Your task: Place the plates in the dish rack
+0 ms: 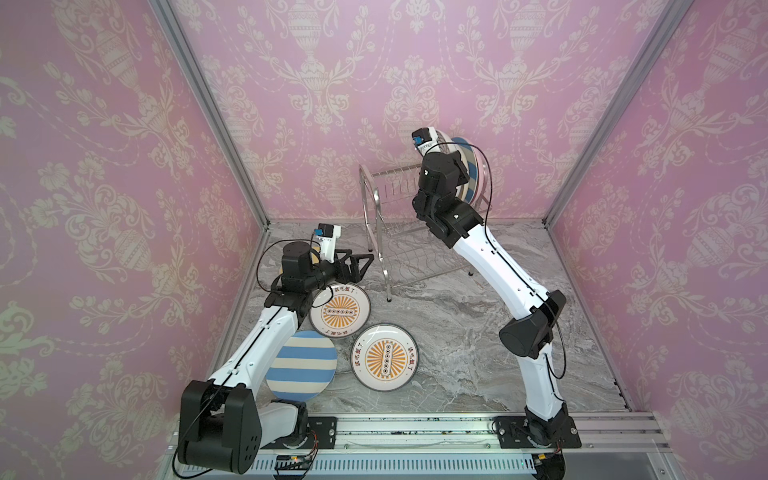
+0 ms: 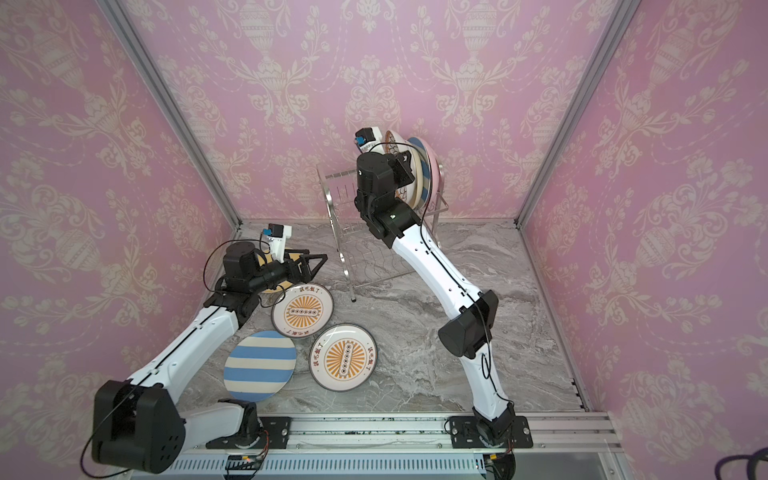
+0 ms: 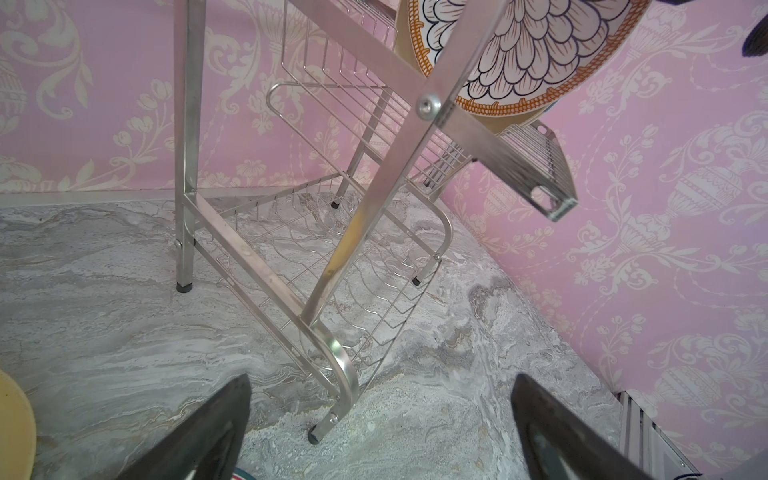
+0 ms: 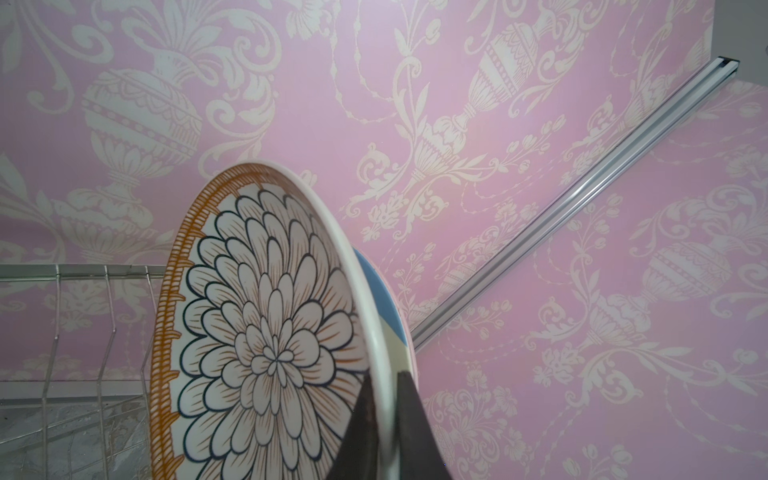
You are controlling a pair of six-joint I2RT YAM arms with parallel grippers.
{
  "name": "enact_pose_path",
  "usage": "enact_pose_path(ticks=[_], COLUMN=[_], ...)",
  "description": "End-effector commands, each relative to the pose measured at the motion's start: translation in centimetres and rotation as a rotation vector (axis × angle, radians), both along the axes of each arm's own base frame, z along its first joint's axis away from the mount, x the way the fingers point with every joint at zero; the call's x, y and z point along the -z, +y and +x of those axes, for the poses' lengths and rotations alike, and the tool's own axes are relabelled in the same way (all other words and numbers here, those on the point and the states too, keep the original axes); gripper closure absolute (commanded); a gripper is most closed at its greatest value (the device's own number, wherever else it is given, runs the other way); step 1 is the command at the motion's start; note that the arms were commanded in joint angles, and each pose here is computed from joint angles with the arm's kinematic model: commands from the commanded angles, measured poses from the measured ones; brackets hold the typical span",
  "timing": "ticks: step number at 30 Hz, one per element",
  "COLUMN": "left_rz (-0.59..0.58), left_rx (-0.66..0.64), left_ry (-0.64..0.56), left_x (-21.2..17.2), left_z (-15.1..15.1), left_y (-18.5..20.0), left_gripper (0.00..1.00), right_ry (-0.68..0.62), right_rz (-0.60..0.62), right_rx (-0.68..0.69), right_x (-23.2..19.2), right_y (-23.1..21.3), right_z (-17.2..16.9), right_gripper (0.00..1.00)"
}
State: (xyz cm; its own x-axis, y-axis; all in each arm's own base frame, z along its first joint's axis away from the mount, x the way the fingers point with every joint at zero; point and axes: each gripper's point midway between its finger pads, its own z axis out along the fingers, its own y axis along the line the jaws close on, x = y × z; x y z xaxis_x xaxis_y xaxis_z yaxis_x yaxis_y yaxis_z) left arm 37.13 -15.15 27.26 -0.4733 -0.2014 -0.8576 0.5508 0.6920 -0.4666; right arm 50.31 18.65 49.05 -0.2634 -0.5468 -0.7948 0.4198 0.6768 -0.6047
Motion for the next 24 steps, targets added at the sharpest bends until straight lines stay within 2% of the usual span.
enact_pose_path(ticks=[1,10,24], left_rz=[0.005,0.004,0.006], left_rx=[0.021,0.021,0.022], left_ry=[-0.016,-0.011,-0.006], left_x=[0.0,0.1,0.3], left_z=[-0.2,0.0,0.2], left_y=[-0.1,-0.1,-0.1], left_gripper=[0.01,0.01,0.01], right_ry=[-0.121,-0.118,-0.165], right_rz=[0.128,0.145,0.121], right_rx=[0.0,-0.027,-0.025], right_x=[-2.6,-2.1,-4.6], right_y=[-1.0,-0.2,0.2], right_z=[-0.9,-0.7,-1.7], right_gripper=[1.0,1.0,1.0])
